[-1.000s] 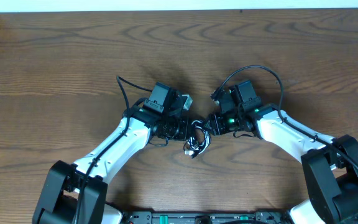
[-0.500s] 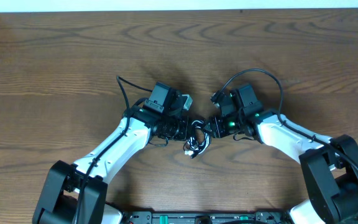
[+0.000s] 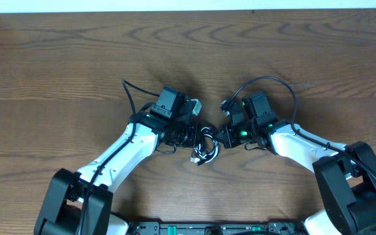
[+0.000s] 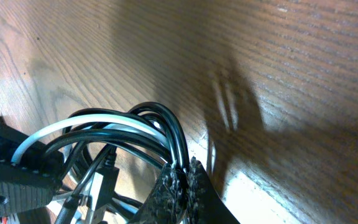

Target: Untangle cables

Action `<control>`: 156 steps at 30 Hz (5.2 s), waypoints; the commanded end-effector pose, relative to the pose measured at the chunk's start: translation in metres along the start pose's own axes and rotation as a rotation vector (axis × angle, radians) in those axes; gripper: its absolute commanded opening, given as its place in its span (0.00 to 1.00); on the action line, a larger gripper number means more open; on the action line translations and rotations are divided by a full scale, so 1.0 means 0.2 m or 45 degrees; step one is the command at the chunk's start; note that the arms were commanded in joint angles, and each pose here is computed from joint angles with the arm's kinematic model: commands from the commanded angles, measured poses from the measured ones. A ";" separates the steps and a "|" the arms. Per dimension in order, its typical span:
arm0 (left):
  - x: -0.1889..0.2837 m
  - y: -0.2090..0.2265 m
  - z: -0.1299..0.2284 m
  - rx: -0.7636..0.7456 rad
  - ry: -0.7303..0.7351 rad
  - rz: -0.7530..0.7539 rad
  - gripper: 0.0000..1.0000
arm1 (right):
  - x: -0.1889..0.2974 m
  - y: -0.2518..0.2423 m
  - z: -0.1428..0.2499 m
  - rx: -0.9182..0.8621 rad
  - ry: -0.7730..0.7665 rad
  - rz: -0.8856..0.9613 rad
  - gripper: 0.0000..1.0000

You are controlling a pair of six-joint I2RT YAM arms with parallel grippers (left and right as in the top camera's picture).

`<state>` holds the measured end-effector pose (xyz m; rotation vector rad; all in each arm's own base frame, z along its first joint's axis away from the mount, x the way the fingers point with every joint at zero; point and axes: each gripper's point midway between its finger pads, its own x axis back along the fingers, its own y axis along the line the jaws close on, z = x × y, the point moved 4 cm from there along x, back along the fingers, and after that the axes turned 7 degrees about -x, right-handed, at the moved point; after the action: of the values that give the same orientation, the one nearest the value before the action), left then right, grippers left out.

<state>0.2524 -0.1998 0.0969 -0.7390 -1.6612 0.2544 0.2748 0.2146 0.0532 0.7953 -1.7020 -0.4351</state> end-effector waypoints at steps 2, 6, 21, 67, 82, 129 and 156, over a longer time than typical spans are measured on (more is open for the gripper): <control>0.03 0.05 0.01 -0.014 0.001 -0.125 0.08 | 0.00 -0.07 0.02 -0.090 0.002 0.107 0.01; 0.05 0.14 0.06 0.027 0.048 -0.301 0.07 | 0.03 -0.22 0.06 -0.271 -0.008 0.348 0.01; 0.10 0.23 0.12 0.073 0.088 -0.482 0.07 | 0.19 -0.48 0.19 -0.681 -0.104 0.918 0.01; 0.08 0.32 0.16 0.118 0.089 -0.487 0.85 | 0.62 -0.11 0.02 -0.378 -0.377 0.723 0.41; -0.08 0.40 0.15 0.183 0.138 -0.481 0.08 | 0.62 -0.11 0.03 -0.381 -0.367 0.728 0.42; 0.39 -0.39 -0.13 -0.197 -0.159 0.777 0.07 | 0.53 0.25 -0.12 0.336 -0.338 0.142 0.01; 0.27 -0.20 -0.04 -0.141 -0.086 0.389 0.71 | 0.53 0.14 -0.09 -0.213 -0.366 0.257 0.01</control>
<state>0.2469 -0.1948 0.1569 -0.9868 -1.6351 0.4314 0.2719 0.1609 0.1519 0.4996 -2.0024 -0.4569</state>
